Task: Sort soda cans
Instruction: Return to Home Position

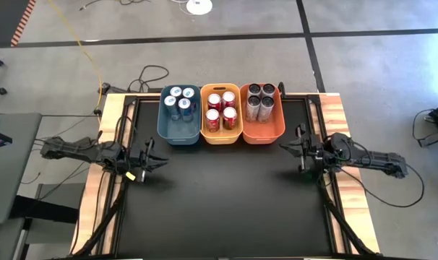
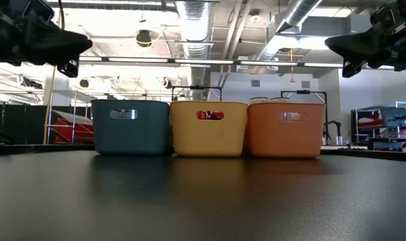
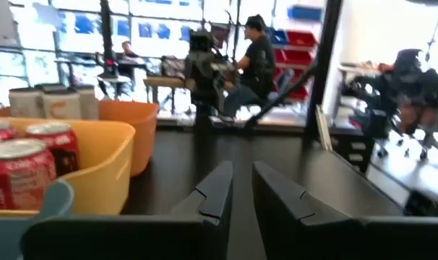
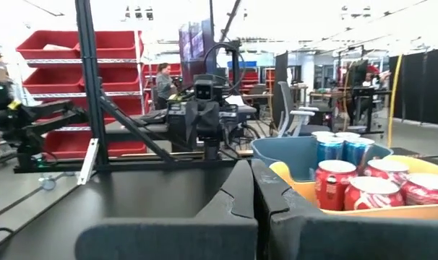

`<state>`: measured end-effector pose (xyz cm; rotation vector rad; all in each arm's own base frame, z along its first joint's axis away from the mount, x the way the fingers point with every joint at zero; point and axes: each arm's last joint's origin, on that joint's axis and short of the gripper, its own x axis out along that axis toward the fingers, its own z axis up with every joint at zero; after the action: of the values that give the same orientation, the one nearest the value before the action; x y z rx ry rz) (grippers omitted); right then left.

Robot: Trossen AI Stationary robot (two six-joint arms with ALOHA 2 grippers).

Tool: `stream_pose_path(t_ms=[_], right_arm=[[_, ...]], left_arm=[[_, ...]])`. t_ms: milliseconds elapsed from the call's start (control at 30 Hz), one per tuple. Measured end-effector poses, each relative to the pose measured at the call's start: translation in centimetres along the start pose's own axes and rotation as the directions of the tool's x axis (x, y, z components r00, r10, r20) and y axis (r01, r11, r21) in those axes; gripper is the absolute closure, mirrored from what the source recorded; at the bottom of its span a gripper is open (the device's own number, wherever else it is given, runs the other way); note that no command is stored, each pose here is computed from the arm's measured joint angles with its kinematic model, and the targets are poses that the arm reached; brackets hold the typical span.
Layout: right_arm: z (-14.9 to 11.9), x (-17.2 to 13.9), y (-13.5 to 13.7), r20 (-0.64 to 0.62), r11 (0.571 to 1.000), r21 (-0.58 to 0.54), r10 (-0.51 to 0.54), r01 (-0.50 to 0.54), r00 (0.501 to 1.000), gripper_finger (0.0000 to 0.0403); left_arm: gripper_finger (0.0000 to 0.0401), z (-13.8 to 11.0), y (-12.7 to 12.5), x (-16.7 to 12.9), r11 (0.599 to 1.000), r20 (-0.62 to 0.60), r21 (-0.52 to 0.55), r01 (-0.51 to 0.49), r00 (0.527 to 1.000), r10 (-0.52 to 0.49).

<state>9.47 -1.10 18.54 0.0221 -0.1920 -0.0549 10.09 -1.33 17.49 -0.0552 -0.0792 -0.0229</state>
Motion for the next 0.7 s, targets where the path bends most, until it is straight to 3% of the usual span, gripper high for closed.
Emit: stream_pose_path(t_ms=[233, 533, 700], right_arm=[[-0.2, 0.0, -0.2, -0.010, 0.999, -0.031, 0.014, -0.014, 1.000, 0.0403], [-0.7, 0.0, 0.0, -0.062, 0.999, -0.009, 0.050, -0.051, 0.997, 0.0403], [-0.4, 0.0, -0.1, -0.027, 0.999, -0.012, 0.041, -0.041, 0.999, 0.0403]], left_arm=[[0.0397, -0.9, -0.1, 0.0, 0.997, -0.098, 0.001, 0.076, 0.992, -0.075], [0.0400, -1.2, 0.0, -0.1, 0.997, -0.123, 0.019, 0.078, 0.990, -0.075], [0.0400, -0.6, -0.2, 0.0, 0.992, -0.062, 0.044, 0.115, 0.992, -0.112]])
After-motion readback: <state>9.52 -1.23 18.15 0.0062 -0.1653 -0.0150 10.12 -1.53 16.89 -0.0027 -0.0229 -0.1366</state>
